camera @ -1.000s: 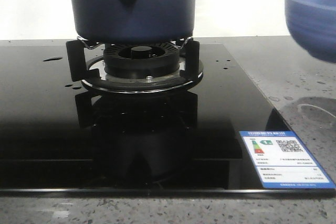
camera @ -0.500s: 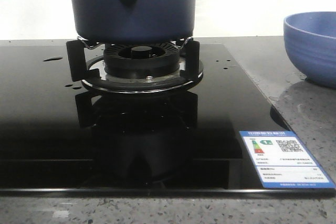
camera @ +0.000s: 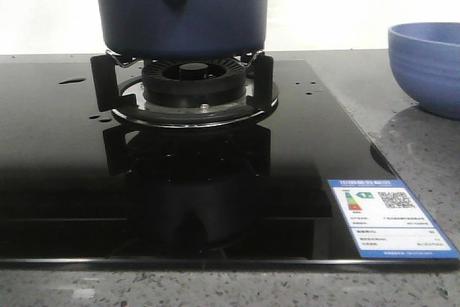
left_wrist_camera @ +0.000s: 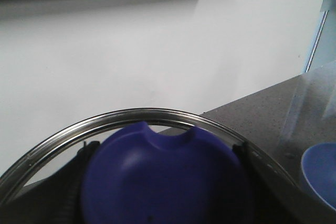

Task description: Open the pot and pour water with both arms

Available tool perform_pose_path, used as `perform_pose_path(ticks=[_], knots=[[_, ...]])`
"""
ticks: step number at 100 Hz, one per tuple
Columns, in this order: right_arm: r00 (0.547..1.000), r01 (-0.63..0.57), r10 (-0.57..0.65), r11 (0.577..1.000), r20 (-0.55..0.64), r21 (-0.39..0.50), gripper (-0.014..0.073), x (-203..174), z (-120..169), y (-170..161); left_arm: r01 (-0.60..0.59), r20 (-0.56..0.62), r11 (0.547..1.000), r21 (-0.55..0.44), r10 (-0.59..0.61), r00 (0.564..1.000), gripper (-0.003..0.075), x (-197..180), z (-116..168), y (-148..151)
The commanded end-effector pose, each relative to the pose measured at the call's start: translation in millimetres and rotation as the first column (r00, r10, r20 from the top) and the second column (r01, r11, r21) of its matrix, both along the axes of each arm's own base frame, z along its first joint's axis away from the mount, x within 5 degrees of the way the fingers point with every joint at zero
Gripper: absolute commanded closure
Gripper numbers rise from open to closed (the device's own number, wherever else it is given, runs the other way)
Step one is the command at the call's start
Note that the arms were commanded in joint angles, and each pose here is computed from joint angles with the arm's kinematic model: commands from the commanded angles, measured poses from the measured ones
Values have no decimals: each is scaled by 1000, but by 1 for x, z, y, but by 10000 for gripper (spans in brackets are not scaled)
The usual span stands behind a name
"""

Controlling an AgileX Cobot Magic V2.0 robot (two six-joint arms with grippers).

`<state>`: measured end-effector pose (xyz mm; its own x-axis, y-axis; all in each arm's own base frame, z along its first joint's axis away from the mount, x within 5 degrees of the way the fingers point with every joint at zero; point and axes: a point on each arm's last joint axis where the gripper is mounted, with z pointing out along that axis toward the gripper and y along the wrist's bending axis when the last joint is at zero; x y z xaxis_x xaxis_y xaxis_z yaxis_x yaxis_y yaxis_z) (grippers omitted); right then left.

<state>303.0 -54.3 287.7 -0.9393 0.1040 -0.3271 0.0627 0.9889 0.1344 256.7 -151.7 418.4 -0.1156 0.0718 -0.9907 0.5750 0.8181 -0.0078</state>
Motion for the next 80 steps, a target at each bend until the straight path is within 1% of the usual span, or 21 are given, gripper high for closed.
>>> perform_pose_path(ticks=[1,2,7,12,30,41,60,80], knots=[[997,2,-1,1000,75,-13,216,-3,19,0,-29,98,996,-85,37,995,341,-7,26,4],[997,2,-1,1000,81,-15,188,-4,21,0,-27,98,996,-85,36,995,341,-7,26,3],[995,3,-2,1000,98,-16,120,-6,26,1,-15,95,996,-84,23,995,341,-8,25,0],[992,3,-1,1000,123,-22,94,-9,34,2,-3,98,997,-81,11,995,341,-10,24,-5],[963,8,2,999,268,-34,97,-26,78,7,20,74,998,-63,-16,997,341,-4,13,-20],[943,10,6,999,333,-45,97,-41,97,11,17,49,999,-49,-15,999,341,5,3,-26],[917,11,8,999,400,-45,97,-59,115,17,3,23,1000,-31,-2,1000,341,18,-12,-34],[912,8,6,999,410,-32,97,-62,117,19,17,8,1000,-21,-17,1000,341,21,-22,-45]])
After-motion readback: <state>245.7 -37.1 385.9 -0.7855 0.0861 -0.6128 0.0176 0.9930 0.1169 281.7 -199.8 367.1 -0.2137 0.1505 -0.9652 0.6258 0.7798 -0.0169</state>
